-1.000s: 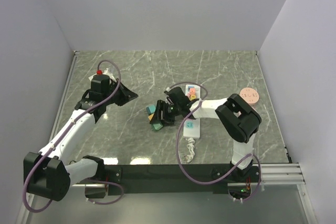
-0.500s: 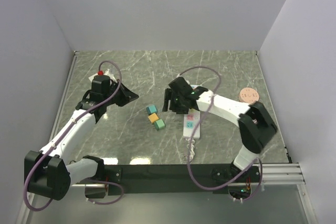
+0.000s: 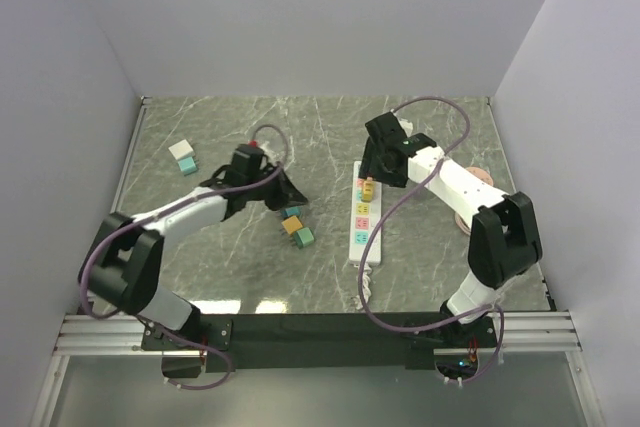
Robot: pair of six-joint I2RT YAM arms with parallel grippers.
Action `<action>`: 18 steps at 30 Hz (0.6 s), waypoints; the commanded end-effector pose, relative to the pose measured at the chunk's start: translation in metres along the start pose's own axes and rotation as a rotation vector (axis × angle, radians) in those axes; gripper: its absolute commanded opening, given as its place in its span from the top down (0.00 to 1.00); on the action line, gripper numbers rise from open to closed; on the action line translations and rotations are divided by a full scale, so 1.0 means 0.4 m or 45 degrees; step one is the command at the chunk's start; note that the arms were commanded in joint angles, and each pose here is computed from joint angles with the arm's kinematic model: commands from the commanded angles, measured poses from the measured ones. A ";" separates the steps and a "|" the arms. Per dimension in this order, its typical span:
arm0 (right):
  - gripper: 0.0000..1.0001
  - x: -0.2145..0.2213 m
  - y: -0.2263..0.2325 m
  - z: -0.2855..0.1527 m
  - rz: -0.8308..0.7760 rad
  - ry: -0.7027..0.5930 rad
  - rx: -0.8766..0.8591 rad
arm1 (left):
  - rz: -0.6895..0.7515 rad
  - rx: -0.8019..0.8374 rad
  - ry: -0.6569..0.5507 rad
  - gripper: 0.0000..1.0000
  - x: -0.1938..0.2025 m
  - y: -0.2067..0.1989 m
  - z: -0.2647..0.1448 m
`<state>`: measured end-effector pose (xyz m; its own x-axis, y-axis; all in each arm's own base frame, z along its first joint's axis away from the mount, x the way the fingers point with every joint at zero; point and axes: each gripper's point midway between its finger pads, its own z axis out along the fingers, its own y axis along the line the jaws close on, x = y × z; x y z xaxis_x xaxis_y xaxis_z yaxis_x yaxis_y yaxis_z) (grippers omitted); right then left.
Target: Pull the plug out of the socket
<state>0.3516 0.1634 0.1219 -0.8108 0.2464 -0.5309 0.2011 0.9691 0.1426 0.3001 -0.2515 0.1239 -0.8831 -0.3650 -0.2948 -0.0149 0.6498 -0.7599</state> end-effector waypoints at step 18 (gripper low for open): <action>0.44 0.002 0.018 0.117 -0.118 0.103 -0.018 | 0.036 0.516 0.381 0.99 0.283 -0.262 0.275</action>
<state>0.3598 0.1651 0.0724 -0.8906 0.1443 -0.4314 0.1235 0.9894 0.0761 0.2543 -0.4174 0.0860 -0.9775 -0.0987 -0.1864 0.1239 0.4464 -0.8862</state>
